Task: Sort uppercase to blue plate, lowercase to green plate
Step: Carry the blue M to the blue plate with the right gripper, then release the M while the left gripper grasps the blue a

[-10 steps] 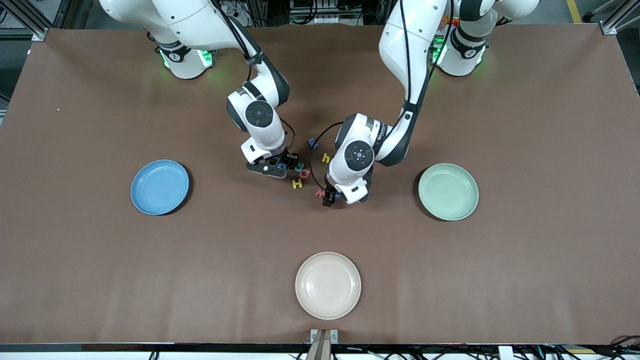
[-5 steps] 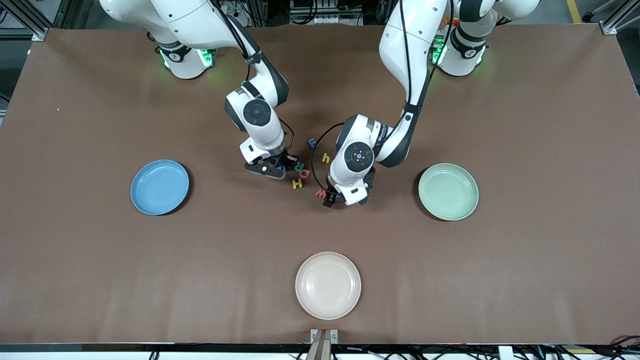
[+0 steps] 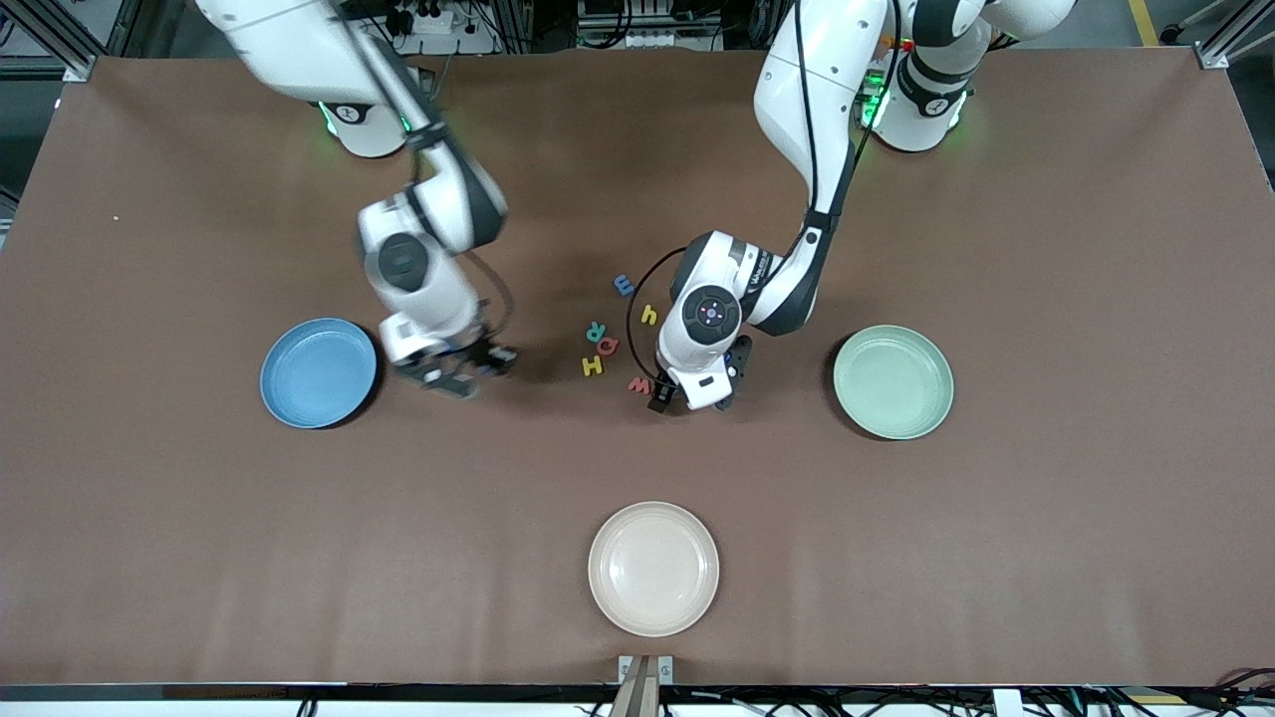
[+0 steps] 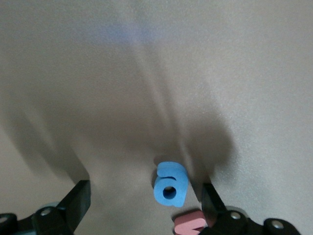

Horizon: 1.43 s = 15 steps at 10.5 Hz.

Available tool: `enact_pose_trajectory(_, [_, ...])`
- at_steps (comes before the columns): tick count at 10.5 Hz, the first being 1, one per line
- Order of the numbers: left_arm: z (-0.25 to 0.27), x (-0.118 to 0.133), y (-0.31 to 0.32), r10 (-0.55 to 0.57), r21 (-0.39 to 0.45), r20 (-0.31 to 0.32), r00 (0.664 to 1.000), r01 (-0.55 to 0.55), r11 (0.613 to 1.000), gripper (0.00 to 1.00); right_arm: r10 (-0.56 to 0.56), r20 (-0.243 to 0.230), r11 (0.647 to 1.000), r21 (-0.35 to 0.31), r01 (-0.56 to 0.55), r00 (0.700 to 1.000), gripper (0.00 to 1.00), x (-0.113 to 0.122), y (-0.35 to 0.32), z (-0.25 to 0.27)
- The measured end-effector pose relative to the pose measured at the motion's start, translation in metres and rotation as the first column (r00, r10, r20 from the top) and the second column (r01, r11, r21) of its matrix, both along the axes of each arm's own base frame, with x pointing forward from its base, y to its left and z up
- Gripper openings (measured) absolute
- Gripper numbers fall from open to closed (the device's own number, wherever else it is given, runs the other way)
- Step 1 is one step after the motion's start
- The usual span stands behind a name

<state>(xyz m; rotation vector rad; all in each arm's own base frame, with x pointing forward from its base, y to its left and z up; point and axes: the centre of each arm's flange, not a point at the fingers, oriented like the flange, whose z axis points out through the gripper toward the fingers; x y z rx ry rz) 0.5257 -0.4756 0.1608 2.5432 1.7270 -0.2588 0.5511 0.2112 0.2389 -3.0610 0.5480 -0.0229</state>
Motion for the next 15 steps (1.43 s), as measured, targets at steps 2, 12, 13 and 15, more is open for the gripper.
enact_pose_trajectory(2, [0.001, 0.001, 0.001, 0.0, 0.0, 0.002, 1.0, 0.0, 1.0, 0.92, 0.008, 0.005, 1.0, -0.005, -0.008, 1.0, 0.41, 0.029, -0.094, 0.002])
enact_pose_trajectory(12, [0.005, 0.002, 0.002, -0.001, 0.003, -0.01, 1.0, 0.001, 1.0, 0.33, 0.078, -0.139, 0.997, 0.027, -0.075, 0.987, 0.52, 0.02, -0.285, 0.004])
enact_pose_trajectory(13, [0.005, 0.002, 0.002, -0.001, 0.003, -0.01, 1.0, 0.001, 1.0, 0.33, 0.079, -0.14, 0.997, 0.027, -0.076, 0.987, 0.65, 0.02, -0.284, 0.005])
enact_pose_trajectory(15, [0.006, 0.003, 0.006, -0.022, 0.028, -0.011, 1.0, 0.022, 0.999, 0.33, 0.084, -0.133, 0.996, 0.024, -0.081, 0.988, 0.92, 0.023, -0.285, 0.009])
